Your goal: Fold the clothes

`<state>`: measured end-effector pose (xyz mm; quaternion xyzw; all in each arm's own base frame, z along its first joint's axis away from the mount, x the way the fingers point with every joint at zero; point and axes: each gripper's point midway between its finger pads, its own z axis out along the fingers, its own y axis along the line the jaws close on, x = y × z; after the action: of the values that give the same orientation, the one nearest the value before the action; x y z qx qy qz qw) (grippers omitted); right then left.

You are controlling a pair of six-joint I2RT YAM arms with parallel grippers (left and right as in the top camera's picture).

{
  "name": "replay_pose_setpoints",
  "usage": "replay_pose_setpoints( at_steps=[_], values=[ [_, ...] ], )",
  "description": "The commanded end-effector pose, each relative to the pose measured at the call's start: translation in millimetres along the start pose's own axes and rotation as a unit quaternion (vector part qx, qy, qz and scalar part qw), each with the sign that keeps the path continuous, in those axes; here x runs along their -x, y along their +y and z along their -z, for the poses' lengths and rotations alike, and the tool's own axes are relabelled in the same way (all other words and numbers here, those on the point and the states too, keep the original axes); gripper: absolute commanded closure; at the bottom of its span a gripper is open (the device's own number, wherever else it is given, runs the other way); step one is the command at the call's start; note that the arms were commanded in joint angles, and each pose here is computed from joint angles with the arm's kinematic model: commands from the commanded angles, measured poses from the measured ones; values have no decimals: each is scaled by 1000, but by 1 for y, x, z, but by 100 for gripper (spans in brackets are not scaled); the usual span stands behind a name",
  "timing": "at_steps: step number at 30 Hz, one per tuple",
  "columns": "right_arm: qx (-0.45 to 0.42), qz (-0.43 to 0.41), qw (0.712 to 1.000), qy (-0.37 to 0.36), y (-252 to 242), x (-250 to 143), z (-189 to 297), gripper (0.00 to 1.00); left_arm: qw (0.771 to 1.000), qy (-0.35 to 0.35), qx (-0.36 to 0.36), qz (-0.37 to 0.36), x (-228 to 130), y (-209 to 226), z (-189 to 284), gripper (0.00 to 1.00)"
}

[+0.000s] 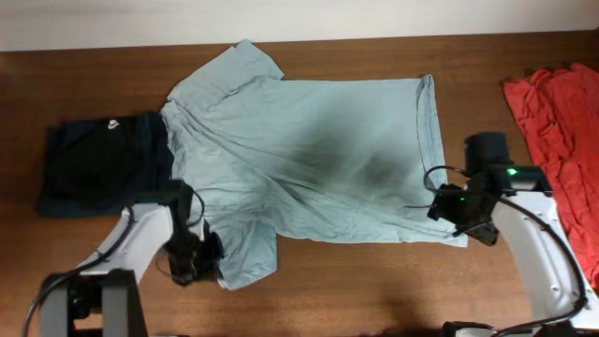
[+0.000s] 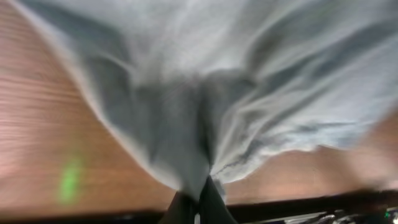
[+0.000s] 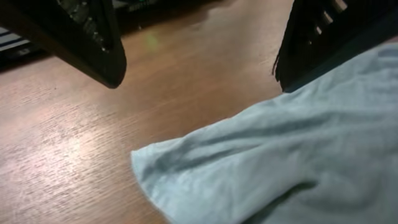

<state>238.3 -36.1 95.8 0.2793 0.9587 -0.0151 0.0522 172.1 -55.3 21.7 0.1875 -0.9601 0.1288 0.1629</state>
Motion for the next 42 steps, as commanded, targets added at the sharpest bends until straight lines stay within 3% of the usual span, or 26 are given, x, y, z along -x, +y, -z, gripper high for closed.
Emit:
replay_pose_setpoints(
  at_steps=[1, 6, 17, 24, 27, 31, 34, 42],
  values=[
    [11, -49, 999, 10, -15, 8, -2, 19, 988, -140, 68, -26, 34, 5, 71, 99],
    [57, -70, 994, 57, -22, 7, -13, 19, 973, -206, 102, -27, 33, 11, 120, 99],
    [90, -85, 976, 181, -5, -28, -67, 19, 981, -141, 129, -17, -2, 26, 113, 99],
    [94, -85, 977, 169, -5, -32, -86, 21, 978, -175, 117, -20, -9, 25, 125, 99],
    [102, -83, 981, 144, -3, -24, -95, 30, 975, -193, 110, -18, -13, 25, 131, 99],
    [105, -80, 984, 124, -3, -17, -99, 72, 969, -225, 103, 3, -20, 33, 146, 100],
    [104, -78, 984, 119, -4, -17, -95, 96, 964, -247, 94, 23, -27, 41, 159, 99],
    [74, -52, 995, 50, -19, -4, -46, 96, 954, -282, 79, 59, -48, 51, 190, 99]
  ],
)
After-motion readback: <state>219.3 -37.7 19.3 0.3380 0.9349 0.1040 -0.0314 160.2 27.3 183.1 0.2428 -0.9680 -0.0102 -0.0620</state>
